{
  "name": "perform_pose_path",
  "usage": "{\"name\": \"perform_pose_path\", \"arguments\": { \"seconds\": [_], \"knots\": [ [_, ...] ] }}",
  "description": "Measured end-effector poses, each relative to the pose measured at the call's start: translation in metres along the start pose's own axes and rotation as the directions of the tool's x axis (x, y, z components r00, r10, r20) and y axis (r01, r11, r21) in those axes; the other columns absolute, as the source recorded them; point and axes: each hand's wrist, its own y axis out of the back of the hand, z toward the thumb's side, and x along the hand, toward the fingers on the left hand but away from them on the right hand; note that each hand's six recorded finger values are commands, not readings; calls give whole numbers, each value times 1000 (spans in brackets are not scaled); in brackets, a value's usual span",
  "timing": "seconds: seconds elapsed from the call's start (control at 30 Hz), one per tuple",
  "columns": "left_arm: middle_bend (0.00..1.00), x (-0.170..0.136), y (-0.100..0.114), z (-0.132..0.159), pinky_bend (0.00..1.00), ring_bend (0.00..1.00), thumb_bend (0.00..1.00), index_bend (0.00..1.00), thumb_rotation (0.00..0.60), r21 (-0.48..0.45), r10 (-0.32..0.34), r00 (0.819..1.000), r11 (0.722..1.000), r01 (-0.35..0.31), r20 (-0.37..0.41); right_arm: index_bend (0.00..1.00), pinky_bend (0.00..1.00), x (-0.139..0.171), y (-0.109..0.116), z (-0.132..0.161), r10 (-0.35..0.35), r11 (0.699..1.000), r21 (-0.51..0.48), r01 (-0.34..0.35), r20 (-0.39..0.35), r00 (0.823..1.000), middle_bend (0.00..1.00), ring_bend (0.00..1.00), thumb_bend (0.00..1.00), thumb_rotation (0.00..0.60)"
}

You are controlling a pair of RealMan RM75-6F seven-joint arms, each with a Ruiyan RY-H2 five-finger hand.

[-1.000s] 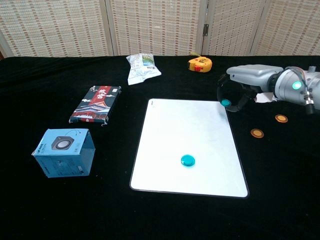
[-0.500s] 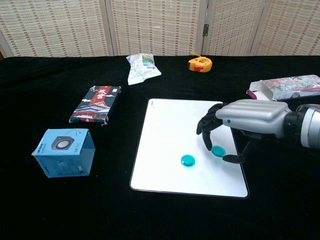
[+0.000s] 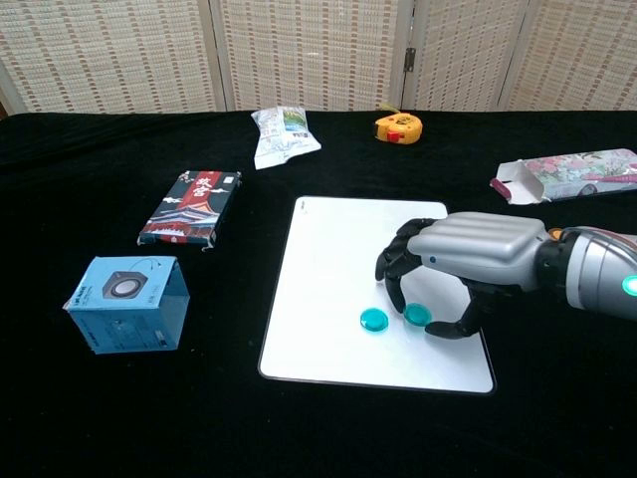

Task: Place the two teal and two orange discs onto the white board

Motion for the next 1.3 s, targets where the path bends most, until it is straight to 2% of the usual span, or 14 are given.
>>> {"name": "perform_pose_path", "arguments": {
  "seconds": [0.3, 0.4, 0.5, 0.6, 0.73, 0.83, 1.03, 1.3],
  "knots": [
    [76, 0, -2, -4, 0, 33, 154, 37, 600, -3, 0, 1000, 1000, 0, -10, 254, 36, 1, 0, 3, 0, 1000, 19, 0, -4, 1000, 218, 116, 431, 600],
    [76, 0, -3, -4, 0, 24, 154, 37, 600, -6, 0, 1000, 1000, 0, -9, 213, 36, 5, 4, -1, -13, 1000, 20, 13, 11, 1000, 214, 113, 432, 600],
    [76, 1, -3, -4, 0, 23, 154, 37, 600, -9, 0, 1000, 1000, 0, -6, 212, 36, 8, 11, -11, -48, 999, 10, 48, 48, 998, 214, 115, 431, 600],
    [76, 1, -3, -3, 0, 23, 154, 37, 600, -11, 0, 1000, 1000, 0, -2, 235, 36, 13, 19, -31, -92, 996, -7, 93, 121, 988, 214, 115, 431, 600],
    [76, 2, -4, -1, 0, 23, 154, 38, 600, -12, -1, 1000, 1000, 1, 4, 303, 36, 23, 18, -68, -107, 993, -23, 116, 242, 964, 214, 117, 432, 600],
    [76, 3, -4, 0, 0, 23, 154, 37, 600, -13, -2, 1000, 1000, 2, 8, 337, 36, 29, 13, -87, -98, 993, -32, 113, 300, 949, 214, 116, 432, 600],
    [76, 3, -3, 3, 0, 23, 154, 38, 600, -10, 0, 1000, 1000, 1, 14, 362, 36, 34, -3, -108, -66, 994, -56, 92, 357, 932, 214, 116, 432, 600],
    [76, 2, -2, 3, 0, 23, 154, 37, 600, -13, -8, 1000, 1000, 8, 15, 377, 36, 34, -19, -115, -38, 995, -76, 72, 375, 926, 214, 115, 432, 600]
  ]
}}
